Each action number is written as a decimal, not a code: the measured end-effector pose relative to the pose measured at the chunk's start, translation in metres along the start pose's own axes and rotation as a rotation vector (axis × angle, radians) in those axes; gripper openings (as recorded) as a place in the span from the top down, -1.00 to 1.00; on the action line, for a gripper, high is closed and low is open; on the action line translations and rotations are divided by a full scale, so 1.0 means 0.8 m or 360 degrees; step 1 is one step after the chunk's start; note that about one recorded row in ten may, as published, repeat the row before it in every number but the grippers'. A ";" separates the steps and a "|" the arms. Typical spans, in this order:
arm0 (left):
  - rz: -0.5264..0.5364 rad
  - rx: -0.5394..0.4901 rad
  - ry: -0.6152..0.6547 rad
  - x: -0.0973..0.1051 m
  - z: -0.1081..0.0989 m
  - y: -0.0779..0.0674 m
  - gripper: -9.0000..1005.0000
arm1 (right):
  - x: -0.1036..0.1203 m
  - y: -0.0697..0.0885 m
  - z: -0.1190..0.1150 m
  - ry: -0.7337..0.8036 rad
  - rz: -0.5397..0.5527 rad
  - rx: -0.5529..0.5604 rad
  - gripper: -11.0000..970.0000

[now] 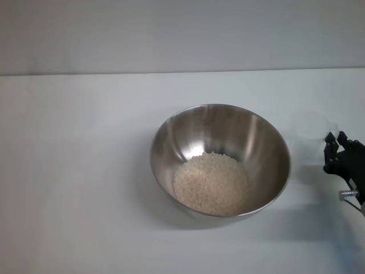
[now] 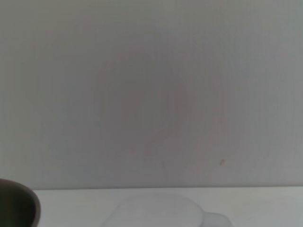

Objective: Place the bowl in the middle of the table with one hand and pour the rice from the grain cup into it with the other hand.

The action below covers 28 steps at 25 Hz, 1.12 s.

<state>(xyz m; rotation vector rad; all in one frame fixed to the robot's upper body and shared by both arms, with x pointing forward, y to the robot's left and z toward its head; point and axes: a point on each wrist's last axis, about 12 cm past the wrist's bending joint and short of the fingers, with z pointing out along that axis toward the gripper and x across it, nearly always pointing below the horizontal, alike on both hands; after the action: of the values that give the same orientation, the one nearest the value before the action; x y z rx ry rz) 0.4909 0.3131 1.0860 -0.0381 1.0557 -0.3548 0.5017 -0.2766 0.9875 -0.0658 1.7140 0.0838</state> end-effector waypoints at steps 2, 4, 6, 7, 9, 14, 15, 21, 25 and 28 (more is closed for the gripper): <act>0.0001 0.0000 -0.0007 -0.001 -0.002 0.000 -0.73 | 0.001 0.001 -0.003 -0.0005 0.0003 -0.0004 0.59; 0.0003 -0.0002 -0.0005 -0.001 -0.003 0.001 -0.73 | 0.002 0.002 -0.009 -0.0021 0.0018 0.0001 0.59; 0.0004 -0.0004 -0.0003 -0.002 -0.004 0.001 -0.73 | 0.003 0.002 -0.014 -0.0037 0.0020 0.0004 0.59; 0.0004 -0.0005 -0.0001 -0.002 -0.004 0.002 -0.73 | 0.003 0.002 -0.014 -0.0037 0.0020 0.0004 0.59; 0.0006 -0.0008 0.0005 -0.001 -0.006 0.003 -0.73 | 0.004 0.003 -0.024 -0.0076 0.0031 -0.0004 0.59; 0.0013 -0.0019 0.0023 0.000 -0.009 0.005 -0.73 | 0.006 0.001 -0.042 -0.0138 0.0045 0.0011 0.58; 0.0013 -0.0019 0.0023 0.000 -0.009 0.005 -0.73 | 0.006 0.001 -0.042 -0.0138 0.0045 0.0011 0.58; 0.0039 -0.0046 0.0066 0.003 -0.018 0.009 -0.73 | -0.009 -0.009 -0.068 -0.0400 0.0046 0.0065 0.58; 0.0051 -0.0074 0.0112 0.009 -0.025 0.011 -0.73 | -0.016 -0.013 -0.066 -0.0460 0.0047 0.0082 0.57; 0.0069 -0.0087 0.0143 0.012 -0.027 0.013 -0.73 | -0.024 -0.017 -0.061 -0.0513 0.0041 0.0104 0.57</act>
<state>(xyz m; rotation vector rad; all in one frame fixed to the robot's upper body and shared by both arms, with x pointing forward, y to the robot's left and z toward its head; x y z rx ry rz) 0.4792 0.3233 1.0649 -0.0488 1.1534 -0.2906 0.4574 -0.2949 1.0131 0.0180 1.3947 0.0541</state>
